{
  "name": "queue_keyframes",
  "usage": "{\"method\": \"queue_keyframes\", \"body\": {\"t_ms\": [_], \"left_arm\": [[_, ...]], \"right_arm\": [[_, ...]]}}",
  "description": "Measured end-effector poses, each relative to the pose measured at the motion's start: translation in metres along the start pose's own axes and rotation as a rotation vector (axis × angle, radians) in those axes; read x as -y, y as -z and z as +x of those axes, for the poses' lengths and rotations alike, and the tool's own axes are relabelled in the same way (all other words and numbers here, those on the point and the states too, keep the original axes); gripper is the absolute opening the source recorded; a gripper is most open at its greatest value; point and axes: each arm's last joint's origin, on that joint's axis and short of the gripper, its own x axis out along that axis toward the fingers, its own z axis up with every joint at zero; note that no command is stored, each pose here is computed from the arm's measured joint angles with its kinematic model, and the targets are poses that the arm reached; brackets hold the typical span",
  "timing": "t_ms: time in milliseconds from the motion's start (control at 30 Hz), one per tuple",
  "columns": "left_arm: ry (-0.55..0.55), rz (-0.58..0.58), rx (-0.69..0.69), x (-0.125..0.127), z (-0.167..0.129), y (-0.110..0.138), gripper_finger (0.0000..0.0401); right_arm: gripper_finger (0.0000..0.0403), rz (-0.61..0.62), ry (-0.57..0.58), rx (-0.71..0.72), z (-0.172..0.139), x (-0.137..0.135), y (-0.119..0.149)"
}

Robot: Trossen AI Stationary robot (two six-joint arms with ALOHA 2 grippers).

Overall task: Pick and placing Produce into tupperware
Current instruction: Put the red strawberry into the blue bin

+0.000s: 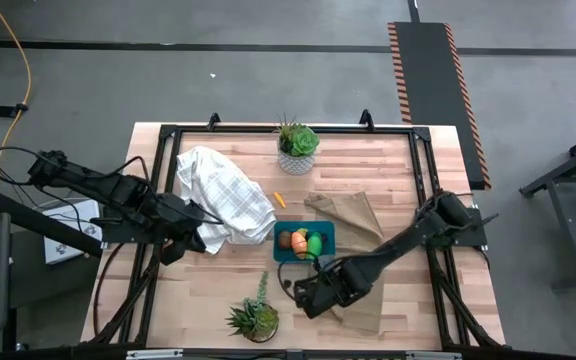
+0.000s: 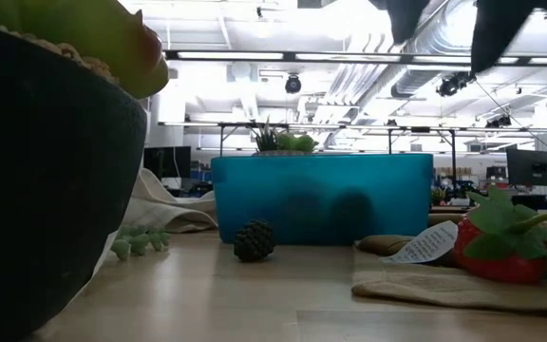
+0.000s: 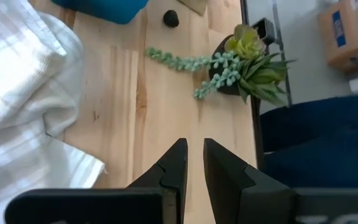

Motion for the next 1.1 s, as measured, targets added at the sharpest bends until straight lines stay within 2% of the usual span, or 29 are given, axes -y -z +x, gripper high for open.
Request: {"method": "queue_keyframes", "body": {"t_ms": [400,900,1100], "left_arm": [[-0.024,0.048,-0.024,-0.002,0.0,0.002,0.0042],[-0.03,0.065,-0.022,-0.002,0.0,0.002,0.0042],[-0.034,0.063,-0.028,-0.003,0.0,0.003,0.0042]], "right_arm": [[0.019,-0.02,0.126,-0.054,0.044,0.0,0.001],[0.0191,-0.027,0.181,-0.046,0.075,0.0,-0.004],[0.0191,-0.015,0.2,-0.037,0.079,0.0,-0.009]]}}
